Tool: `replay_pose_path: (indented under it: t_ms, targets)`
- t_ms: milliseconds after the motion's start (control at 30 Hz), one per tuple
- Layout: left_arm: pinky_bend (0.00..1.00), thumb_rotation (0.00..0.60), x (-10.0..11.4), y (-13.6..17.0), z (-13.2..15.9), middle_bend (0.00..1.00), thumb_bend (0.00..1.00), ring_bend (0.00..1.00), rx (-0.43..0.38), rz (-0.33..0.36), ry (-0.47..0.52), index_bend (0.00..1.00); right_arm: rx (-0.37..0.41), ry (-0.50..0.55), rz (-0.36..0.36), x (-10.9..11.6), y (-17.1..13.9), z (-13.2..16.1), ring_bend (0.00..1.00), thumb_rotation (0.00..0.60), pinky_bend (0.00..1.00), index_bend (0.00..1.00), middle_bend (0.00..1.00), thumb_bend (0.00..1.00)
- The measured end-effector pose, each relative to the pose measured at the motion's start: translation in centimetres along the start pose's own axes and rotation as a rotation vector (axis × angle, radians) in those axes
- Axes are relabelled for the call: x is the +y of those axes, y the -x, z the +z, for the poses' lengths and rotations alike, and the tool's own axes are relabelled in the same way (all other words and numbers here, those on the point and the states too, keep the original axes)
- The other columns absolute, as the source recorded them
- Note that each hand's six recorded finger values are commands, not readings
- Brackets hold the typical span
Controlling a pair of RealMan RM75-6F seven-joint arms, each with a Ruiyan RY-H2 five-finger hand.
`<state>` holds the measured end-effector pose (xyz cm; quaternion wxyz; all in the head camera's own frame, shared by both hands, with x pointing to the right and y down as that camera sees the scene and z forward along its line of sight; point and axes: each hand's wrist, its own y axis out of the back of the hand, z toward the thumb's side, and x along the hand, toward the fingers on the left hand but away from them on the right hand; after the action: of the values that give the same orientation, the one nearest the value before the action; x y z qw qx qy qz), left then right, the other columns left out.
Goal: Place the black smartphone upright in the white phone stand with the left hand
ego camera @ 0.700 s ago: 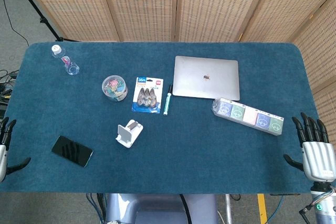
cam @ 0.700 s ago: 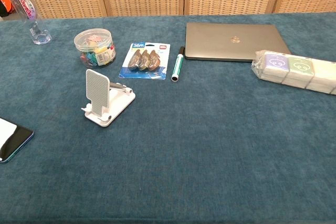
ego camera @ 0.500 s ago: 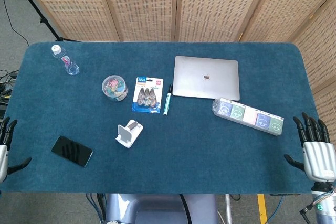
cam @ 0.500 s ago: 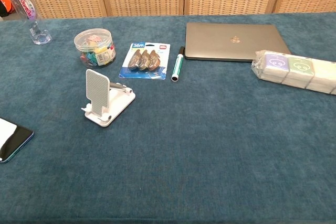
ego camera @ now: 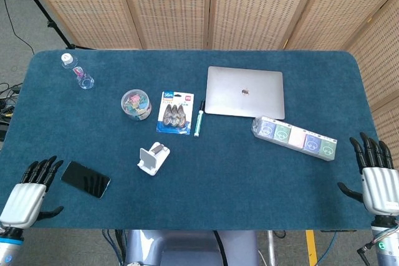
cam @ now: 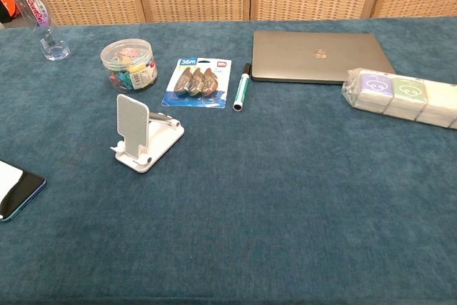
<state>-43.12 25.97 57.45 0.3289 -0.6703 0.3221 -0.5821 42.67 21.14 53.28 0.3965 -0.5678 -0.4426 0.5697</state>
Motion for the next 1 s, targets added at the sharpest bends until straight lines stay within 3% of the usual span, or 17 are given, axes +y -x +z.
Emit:
replay_pose_path:
  t_ms: [267,600,1000]
  targets:
    - [0.0,0.6,-1.2,-3.2,-0.8,0.0,0.0,0.0,-0.155,-0.031,-0.028,0.0,-0.006,0.018,-0.002,0.2,0.2,-0.1,0.0,0.6,0.0,0.0,0.0,0.0]
    - [0.0,0.6,-5.5,-6.9,-0.7,0.0,0.0,0.0,-0.339,-0.182,-0.08,0.0,-0.014,0.011,0.012,-0.2,0.3,-0.2,0.0,0.6,0.0,0.0,0.0,0.0]
    - [0.0,0.6,-7.3,-8.4,0.1,0.0,0.02,0.0,-0.37,-0.239,-0.111,0.0,-0.022,0.011,0.015,-0.4,0.4,-0.4,0.0,0.6,0.0,0.0,0.0,0.0]
